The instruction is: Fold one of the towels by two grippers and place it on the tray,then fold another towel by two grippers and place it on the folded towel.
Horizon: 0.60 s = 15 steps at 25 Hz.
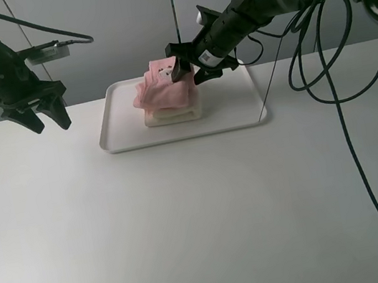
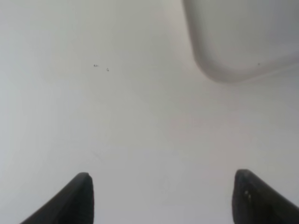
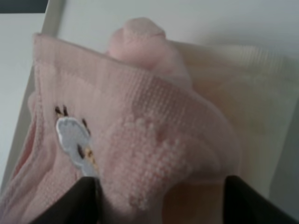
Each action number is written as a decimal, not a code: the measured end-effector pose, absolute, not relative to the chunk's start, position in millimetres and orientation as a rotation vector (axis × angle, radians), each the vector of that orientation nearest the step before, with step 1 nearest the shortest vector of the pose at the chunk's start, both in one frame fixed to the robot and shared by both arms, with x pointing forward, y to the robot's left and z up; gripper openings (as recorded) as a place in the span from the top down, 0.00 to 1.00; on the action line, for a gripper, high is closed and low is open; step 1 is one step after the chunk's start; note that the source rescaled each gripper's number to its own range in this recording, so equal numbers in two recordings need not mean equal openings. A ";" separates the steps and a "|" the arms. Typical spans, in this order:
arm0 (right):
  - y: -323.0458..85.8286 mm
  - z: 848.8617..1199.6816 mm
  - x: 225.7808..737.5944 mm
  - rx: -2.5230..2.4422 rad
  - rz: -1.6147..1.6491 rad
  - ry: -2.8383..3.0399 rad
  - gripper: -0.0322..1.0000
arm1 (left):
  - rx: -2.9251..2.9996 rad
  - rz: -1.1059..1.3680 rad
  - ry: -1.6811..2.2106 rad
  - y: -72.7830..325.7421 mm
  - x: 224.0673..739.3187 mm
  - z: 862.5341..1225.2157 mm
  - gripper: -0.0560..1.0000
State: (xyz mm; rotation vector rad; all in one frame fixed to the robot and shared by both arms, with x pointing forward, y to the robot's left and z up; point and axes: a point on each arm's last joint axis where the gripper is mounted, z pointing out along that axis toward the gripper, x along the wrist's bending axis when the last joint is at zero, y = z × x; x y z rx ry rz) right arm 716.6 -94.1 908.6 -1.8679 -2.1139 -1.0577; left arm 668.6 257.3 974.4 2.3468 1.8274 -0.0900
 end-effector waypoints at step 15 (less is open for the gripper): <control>-124.7 982.3 698.5 -1.815 -0.804 -2.614 0.00 | 2.324 -0.063 1.819 256.6 671.2 974.7 0.20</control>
